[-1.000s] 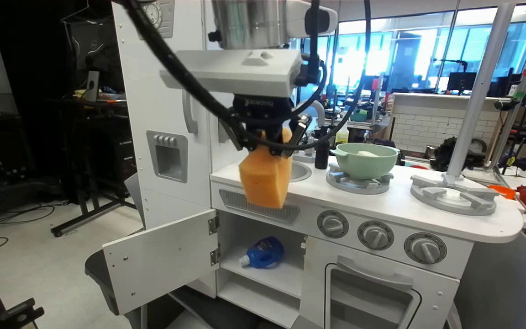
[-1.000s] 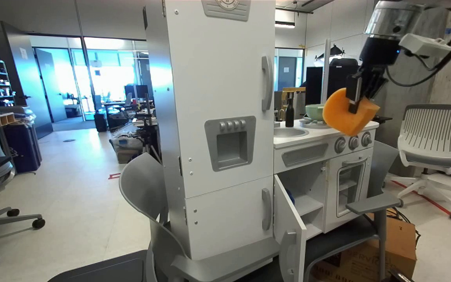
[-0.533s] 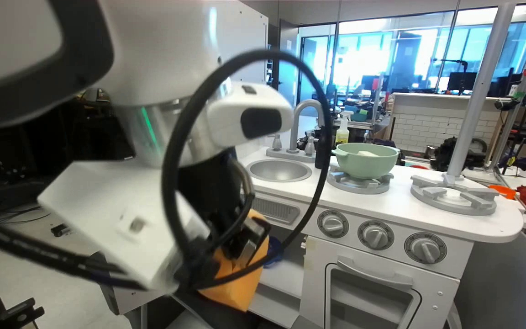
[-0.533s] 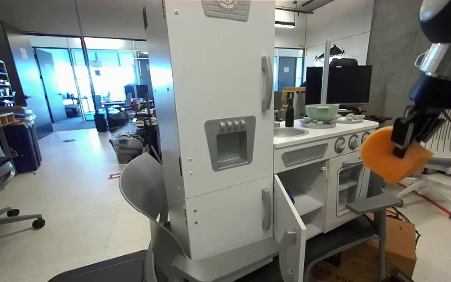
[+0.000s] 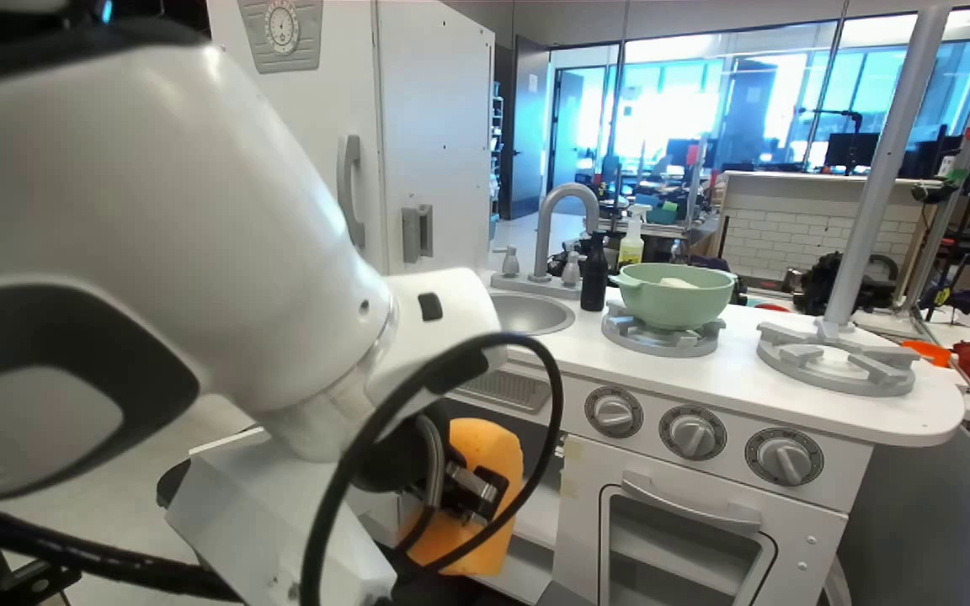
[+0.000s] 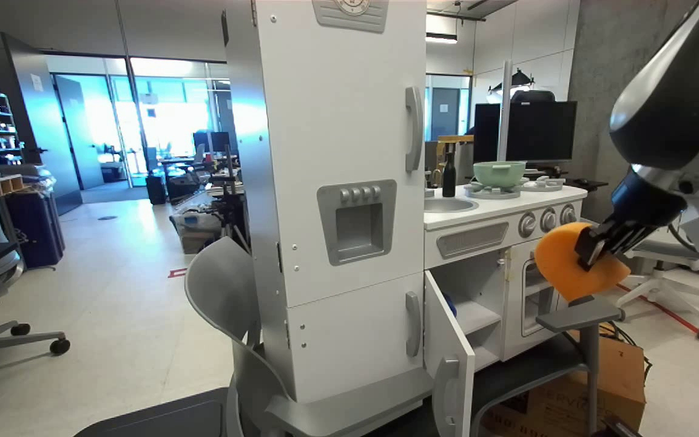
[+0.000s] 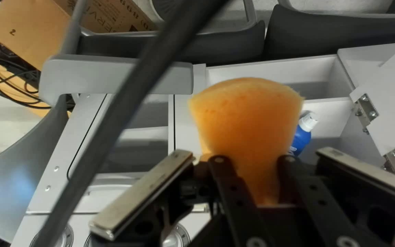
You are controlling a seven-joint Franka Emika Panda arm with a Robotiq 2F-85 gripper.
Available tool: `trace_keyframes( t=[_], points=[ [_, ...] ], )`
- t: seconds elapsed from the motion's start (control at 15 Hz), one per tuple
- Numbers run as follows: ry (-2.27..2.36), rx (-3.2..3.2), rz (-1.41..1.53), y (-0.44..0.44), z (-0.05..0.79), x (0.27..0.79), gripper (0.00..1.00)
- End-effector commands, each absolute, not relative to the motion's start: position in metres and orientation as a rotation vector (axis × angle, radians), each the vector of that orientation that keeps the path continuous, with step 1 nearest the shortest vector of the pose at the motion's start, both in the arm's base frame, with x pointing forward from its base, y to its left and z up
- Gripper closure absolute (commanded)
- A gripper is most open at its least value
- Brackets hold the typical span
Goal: Put the orange object inside the cupboard
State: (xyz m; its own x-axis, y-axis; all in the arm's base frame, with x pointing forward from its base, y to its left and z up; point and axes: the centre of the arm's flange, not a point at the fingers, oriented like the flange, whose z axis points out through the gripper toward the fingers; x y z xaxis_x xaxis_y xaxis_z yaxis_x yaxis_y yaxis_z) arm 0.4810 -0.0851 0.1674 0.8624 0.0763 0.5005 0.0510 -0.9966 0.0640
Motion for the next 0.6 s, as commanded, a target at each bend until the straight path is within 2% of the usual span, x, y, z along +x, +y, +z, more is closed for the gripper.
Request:
trace_keyframes(
  t=[0.0,0.2,0.53],
  points=[
    [0.142,2.977,0.869,-0.099,0.096,0.483,0.97],
    [0.169,3.027,0.840,-0.106,0.049,0.491,0.97],
    [0.275,3.036,0.999,-0.082,0.015,0.548,0.97]
  ],
)
